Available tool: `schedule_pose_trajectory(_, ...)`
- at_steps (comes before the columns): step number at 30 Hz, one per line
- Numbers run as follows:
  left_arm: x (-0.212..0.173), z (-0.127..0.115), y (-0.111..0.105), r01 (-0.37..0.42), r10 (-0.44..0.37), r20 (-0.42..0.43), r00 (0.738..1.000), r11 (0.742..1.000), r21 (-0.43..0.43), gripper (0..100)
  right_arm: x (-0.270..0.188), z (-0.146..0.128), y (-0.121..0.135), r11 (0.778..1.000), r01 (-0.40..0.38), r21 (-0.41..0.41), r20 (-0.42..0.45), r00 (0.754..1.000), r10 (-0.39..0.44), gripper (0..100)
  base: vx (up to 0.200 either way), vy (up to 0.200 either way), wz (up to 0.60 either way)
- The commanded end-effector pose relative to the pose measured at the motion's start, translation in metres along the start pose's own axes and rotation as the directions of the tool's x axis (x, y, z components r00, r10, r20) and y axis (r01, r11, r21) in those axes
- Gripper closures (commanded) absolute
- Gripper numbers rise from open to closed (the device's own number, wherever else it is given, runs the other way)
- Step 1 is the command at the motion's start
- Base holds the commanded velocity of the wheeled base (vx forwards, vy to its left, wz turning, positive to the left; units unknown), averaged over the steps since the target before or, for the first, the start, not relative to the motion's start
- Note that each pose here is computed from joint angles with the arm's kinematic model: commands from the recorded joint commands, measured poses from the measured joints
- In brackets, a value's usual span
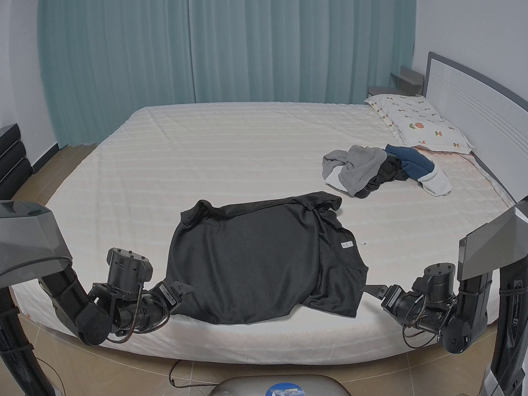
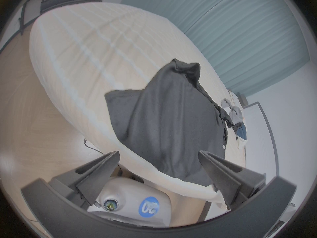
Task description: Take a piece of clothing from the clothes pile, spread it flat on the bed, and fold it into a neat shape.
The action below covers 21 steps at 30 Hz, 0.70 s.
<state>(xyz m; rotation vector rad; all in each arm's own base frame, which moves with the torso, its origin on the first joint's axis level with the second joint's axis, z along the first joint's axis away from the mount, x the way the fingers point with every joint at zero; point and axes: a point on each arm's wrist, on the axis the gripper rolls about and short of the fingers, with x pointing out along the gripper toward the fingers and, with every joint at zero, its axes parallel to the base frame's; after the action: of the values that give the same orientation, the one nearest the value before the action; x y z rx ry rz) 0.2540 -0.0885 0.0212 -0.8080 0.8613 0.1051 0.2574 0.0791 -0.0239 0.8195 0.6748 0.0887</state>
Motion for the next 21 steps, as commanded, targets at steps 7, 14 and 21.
schedule_pose_trajectory(7, 0.021, 0.018, 0.022, -0.12, 0.12, 0.069, 0.99, 0.993, 0.008, 0, 0.005, -0.005, -0.002, 1.0, 0.0, -0.007, -0.014, 1.0, 0.0, 0, 0.0, 0.0, 0.0)
schedule_pose_trajectory(14, 0.041, 0.03, 0.03, -0.15, 0.152, 0.083, 0.985, 0.988, -0.028, 0, 0.006, -0.006, -0.001, 1.0, -0.002, -0.009, -0.016, 1.0, 0.002, 0, 0.0, 0.0, 0.0)
schedule_pose_trajectory(21, 0.048, 0.034, 0.031, -0.138, 0.142, 0.101, 0.985, 0.989, -0.045, 0, 0.006, -0.006, -0.001, 1.0, -0.002, -0.009, -0.016, 1.0, 0.002, 0, 0.0, 0.0, 0.0)
